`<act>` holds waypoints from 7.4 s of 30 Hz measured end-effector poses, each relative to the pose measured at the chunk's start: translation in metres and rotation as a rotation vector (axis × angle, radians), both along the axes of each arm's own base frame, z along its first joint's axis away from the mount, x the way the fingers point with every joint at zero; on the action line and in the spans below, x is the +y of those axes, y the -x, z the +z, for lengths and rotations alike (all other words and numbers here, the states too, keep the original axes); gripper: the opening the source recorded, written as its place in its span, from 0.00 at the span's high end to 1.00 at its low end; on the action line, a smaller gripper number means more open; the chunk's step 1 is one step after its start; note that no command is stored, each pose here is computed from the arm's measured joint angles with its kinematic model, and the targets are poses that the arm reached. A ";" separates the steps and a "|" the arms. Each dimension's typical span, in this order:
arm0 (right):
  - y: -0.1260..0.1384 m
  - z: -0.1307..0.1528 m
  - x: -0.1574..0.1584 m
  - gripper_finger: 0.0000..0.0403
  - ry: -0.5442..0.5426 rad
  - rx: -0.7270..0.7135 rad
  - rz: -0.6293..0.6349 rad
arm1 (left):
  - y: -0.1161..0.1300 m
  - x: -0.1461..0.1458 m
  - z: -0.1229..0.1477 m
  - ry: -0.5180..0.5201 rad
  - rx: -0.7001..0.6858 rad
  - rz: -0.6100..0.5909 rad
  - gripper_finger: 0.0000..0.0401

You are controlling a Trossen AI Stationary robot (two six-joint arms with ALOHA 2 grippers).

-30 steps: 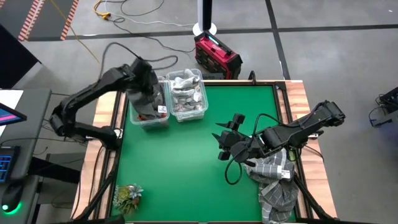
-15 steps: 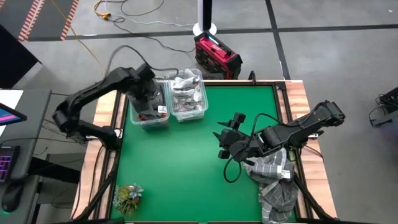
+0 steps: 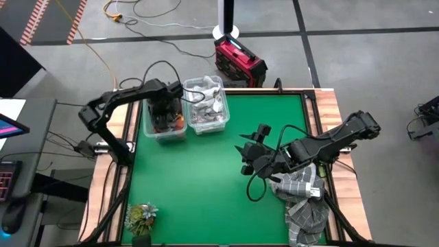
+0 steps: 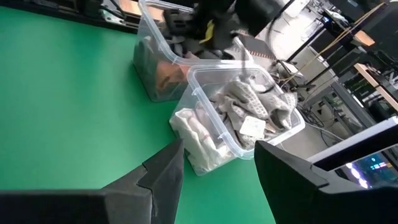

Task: Sort towels by color in basket
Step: Put the gray towel into the left transparent bin, then adjust the left transparent bin, then put the gray towel into the left transparent bin

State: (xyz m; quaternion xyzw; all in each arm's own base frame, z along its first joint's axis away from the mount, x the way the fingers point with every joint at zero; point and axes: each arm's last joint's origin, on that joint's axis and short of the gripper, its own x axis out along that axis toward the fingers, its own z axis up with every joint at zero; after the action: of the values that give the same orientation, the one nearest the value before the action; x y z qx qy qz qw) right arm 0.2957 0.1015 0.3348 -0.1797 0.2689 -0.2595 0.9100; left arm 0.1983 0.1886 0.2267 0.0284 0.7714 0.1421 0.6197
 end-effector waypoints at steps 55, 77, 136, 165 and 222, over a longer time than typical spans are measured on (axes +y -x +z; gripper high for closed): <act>-0.002 0.000 -0.005 0.44 -0.033 -0.013 -0.014 | 0.036 -0.121 0.069 -0.206 -0.319 -0.233 0.71; 0.033 -0.044 -0.003 0.44 -0.520 0.441 -0.009 | -0.019 -0.178 0.092 0.098 -0.993 -0.334 0.72; 0.013 0.029 -0.029 0.95 -0.132 -0.129 0.129 | -0.059 -0.212 0.118 -0.218 -1.400 -0.471 0.65; -0.032 0.076 -0.030 0.95 0.204 -0.349 0.334 | -0.119 -0.190 0.107 0.065 -1.743 -0.531 0.29; 0.010 0.007 -0.065 0.36 -0.182 0.024 -0.098 | 0.033 -0.142 0.267 -1.074 -2.165 -0.521 0.99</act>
State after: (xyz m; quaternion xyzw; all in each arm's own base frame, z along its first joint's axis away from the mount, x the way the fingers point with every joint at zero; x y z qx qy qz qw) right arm 0.2855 0.0367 0.3417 -0.0858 0.3108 -0.2761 0.9054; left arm 0.1649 0.0468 0.4938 0.2998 -0.3232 0.2633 0.8581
